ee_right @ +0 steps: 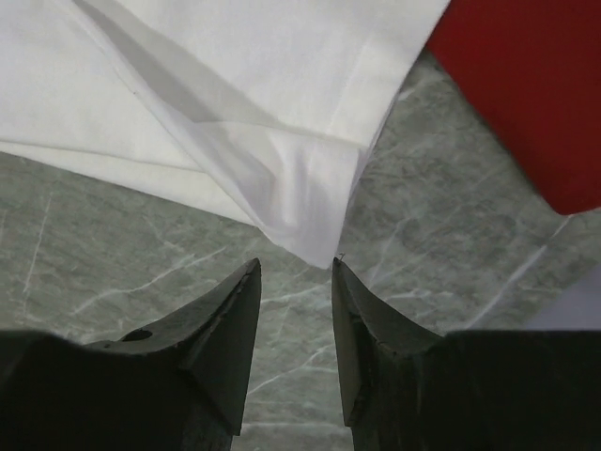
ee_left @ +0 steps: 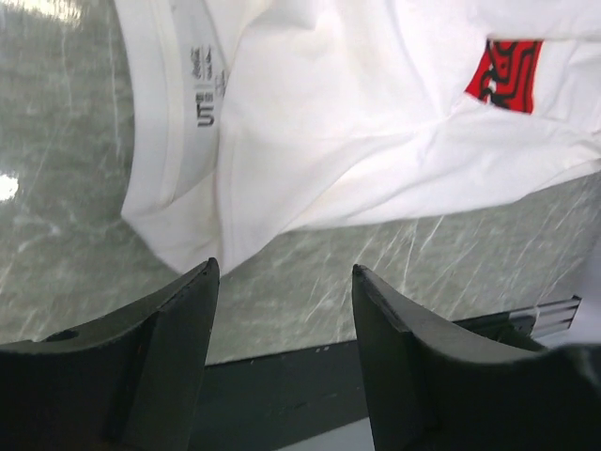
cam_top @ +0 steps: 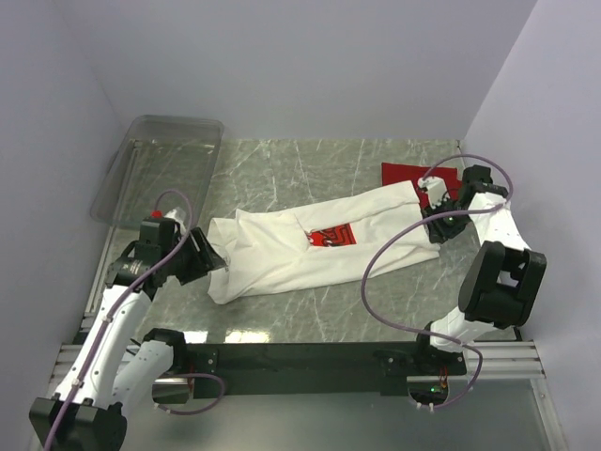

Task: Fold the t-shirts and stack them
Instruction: Fold the tshirt

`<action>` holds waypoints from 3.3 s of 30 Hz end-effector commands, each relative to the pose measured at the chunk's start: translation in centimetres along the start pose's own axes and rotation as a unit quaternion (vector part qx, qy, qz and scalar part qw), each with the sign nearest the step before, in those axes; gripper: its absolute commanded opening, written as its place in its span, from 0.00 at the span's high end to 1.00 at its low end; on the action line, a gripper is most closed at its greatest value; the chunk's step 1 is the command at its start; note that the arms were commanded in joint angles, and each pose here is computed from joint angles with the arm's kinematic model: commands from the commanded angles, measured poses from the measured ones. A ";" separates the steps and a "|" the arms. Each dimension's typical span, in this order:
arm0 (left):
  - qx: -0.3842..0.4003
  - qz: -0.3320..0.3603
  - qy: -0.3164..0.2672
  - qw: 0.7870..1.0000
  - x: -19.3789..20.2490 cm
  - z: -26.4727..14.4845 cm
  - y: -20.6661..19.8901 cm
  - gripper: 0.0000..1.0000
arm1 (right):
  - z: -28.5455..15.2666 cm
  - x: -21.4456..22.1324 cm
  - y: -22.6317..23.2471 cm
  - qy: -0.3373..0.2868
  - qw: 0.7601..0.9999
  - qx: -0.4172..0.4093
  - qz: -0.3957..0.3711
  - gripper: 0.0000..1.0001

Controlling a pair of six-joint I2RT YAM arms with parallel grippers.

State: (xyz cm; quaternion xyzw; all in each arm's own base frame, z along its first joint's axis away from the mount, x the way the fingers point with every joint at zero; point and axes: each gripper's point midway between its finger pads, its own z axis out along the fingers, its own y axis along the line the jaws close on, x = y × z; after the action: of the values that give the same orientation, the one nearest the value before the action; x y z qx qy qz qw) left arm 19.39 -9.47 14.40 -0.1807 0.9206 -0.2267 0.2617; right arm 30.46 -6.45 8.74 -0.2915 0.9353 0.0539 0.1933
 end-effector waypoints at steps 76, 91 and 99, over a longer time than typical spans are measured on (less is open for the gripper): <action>-0.043 0.048 -0.085 0.994 -12.4 17.2 -2.9 0.69 | -0.4 -2.0 -0.2 -0.071 0.995 -0.046 -0.051 0.61; -0.037 0.040 -0.051 0.997 -11.1 19.4 -2.5 0.62 | 0.5 -2.1 -0.2 -0.061 0.996 -0.039 -0.045 0.60; -0.020 0.045 -0.076 0.996 -12.2 18.4 -3.5 0.99 | 0.1 -2.3 -0.8 -0.059 0.997 -0.026 -0.047 0.60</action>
State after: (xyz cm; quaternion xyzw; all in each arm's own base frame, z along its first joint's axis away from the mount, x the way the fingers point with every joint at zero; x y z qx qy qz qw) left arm 38.40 -12.10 3.75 -0.1717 0.9285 -0.1574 0.2892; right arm 31.86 -5.59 8.07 -0.3309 0.9106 0.1097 0.2220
